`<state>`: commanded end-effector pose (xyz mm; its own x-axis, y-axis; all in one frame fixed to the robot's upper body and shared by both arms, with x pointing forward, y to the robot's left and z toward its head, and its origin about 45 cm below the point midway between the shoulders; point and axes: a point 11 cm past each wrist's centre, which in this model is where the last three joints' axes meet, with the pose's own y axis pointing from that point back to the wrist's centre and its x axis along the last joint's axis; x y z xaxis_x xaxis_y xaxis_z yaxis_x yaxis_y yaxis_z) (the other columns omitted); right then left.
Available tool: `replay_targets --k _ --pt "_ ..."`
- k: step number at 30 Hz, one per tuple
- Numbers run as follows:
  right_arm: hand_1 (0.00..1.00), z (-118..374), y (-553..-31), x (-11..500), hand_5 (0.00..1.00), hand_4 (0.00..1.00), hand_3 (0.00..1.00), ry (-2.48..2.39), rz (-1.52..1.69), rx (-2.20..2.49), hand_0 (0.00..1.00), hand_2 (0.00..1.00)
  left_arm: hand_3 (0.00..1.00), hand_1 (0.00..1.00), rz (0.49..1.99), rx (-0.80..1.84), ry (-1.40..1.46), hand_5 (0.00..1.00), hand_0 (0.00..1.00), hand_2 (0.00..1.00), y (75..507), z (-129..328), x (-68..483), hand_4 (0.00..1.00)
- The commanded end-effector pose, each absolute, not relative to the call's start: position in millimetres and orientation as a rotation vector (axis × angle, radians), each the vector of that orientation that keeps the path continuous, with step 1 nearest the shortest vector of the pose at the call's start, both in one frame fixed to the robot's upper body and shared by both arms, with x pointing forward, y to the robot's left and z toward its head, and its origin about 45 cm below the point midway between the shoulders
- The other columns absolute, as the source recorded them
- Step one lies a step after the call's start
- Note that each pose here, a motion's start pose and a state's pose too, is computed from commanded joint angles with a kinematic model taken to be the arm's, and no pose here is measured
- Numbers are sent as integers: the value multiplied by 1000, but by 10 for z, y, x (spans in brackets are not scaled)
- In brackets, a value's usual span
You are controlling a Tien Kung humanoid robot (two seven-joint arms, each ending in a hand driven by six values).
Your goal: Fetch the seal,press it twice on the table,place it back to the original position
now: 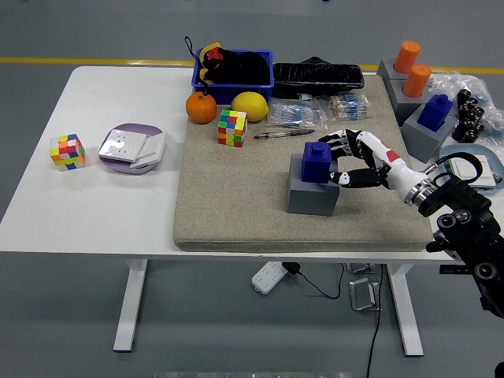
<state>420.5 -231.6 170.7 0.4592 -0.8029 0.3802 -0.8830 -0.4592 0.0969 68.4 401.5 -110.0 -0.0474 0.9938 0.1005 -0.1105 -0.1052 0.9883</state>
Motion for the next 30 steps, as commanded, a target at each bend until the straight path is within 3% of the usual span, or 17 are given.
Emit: replay_targets --k 18,30 --pt "410 1882 -2412 4247 2 727 445 -1516 461 2431 514 407 837 817 1370 1176 1107 407 816 788 4016 -1100 684 800" --pt "405 2182 -2896 4265 2 713 441 -1654 534 2361 512 404 836 818 1372 1173 1112 409 816 788 4010 -1104 671 800"
